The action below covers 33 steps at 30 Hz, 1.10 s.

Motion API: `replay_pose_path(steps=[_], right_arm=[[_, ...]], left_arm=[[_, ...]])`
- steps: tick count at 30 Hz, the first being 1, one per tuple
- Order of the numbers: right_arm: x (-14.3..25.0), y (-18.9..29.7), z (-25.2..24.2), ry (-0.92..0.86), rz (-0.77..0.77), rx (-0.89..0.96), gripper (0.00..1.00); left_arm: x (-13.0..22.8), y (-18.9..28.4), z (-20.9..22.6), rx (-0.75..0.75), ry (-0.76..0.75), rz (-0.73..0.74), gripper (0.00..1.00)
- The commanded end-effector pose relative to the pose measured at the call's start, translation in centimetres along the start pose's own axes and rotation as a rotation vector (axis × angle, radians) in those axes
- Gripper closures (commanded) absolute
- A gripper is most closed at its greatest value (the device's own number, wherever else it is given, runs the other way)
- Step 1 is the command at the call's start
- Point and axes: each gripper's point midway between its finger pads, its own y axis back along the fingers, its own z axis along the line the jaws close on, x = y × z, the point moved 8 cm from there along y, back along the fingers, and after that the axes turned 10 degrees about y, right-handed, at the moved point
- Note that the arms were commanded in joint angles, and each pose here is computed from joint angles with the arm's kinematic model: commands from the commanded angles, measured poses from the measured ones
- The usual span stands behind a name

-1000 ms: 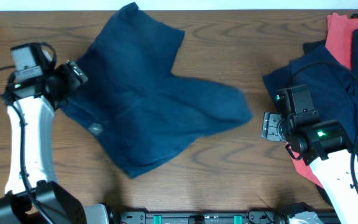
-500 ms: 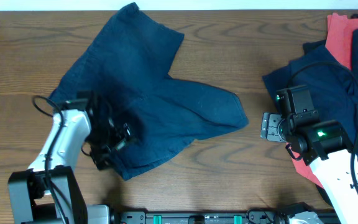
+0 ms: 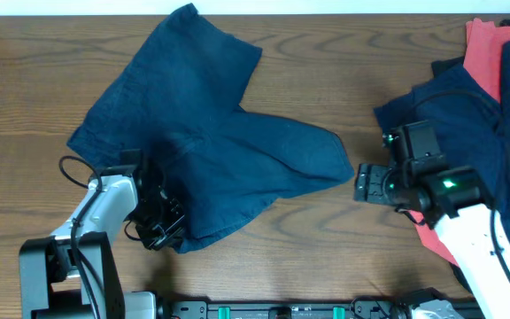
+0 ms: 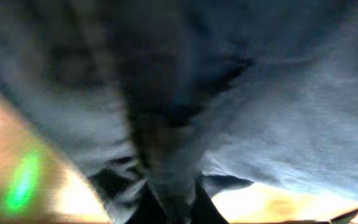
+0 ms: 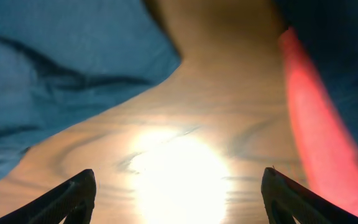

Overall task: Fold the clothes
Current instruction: 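Grasp the right leg hem of the shorts with the right gripper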

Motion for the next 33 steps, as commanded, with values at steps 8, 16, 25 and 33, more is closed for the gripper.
replay_pose_path(steps=[8,16,25,33], right_arm=[[3.1,-8.0,1.8,-0.456,0.184,-0.274,0.16],[4.4,-11.9,2.1,-0.573,0.145,-0.261,0.20],[3.3,-15.8,2.9,-0.597,0.091,-0.266,0.32],[1.7,-15.5,1.4,-0.520,-0.016,-0.229,0.99]], left_arm=[[-0.4,3.6,1.3,-0.057,0.019,-0.084,0.94],[1.1,4.1,2.1,-0.090,-0.021,-0.037,0.94],[1.4,4.1,2.3,-0.097,-0.023,-0.018,0.94],[1.2,4.2,1.8,-0.058,-0.044,-0.029,0.94]])
